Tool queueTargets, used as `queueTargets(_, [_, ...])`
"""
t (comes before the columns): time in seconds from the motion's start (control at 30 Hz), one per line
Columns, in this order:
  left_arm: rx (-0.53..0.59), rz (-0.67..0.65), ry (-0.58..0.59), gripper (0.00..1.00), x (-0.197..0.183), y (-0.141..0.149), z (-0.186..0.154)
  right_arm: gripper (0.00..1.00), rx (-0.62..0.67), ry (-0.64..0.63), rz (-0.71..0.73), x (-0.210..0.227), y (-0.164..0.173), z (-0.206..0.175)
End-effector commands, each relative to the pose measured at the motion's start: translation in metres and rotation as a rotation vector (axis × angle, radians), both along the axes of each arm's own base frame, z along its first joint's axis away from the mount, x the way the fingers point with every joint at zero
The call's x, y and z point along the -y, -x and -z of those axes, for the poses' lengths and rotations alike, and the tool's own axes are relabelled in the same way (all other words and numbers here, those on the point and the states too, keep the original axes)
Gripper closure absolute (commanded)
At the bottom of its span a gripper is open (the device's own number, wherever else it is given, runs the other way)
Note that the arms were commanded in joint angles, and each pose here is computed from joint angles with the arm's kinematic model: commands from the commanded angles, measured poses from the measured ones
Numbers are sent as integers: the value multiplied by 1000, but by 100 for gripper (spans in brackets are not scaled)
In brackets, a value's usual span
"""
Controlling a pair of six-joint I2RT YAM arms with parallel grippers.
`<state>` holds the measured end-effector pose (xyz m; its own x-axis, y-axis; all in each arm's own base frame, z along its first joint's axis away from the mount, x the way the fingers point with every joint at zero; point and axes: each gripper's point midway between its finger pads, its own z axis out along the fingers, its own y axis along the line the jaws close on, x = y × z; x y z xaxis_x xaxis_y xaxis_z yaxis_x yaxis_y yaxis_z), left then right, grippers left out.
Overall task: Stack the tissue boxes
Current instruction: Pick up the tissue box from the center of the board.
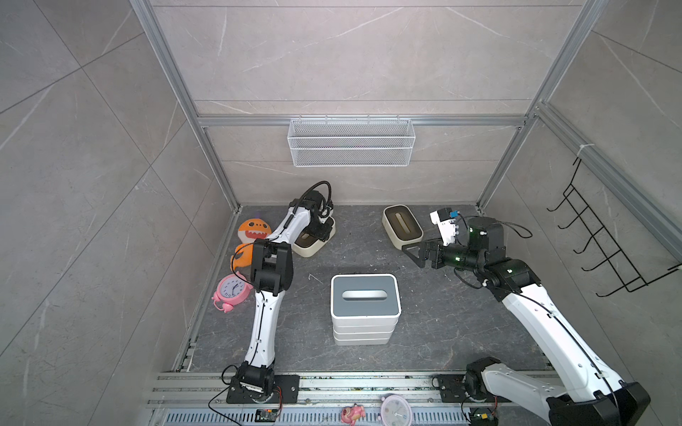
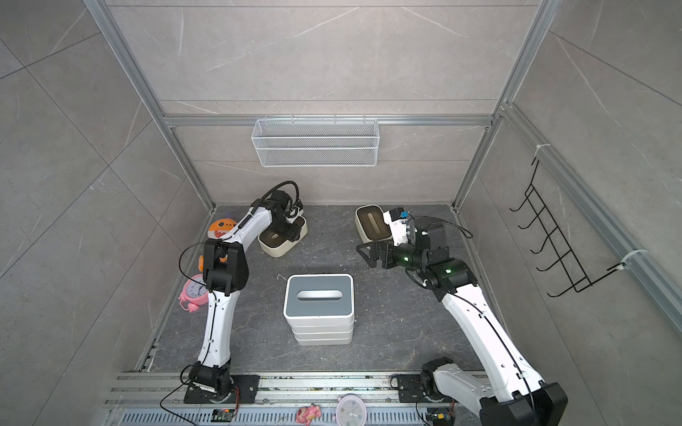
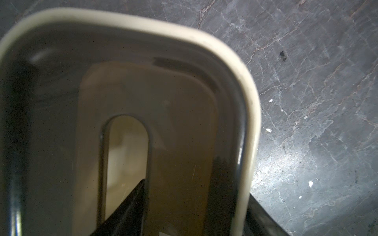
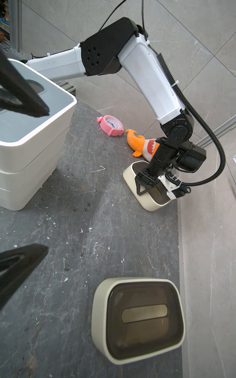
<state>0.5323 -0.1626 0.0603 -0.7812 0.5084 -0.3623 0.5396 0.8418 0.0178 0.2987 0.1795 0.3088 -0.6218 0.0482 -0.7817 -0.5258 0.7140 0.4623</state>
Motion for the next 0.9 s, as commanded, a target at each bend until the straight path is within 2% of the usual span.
queueTargets(0.0, [22,17,7,38,-2,-3,-14,1,29,0,-4,-1,-2,-10])
queueTargets(0.17, [33,30,22,40,0,-1,-27,1,18,-1,-12,-1,1,-7])
queueTargets(0.5, [30,36,34,51,0,9,-46,0,12,-4,-17,1,9,-9])
queueTargets(0.67, [76,-1,10,53,-11,21,-86,1,3,-34,-31,-1,16,-15])
queueTargets(0.87, [97,-55,-6,53,-26,48,-126,0,-108,-33,-10,2,26,1])
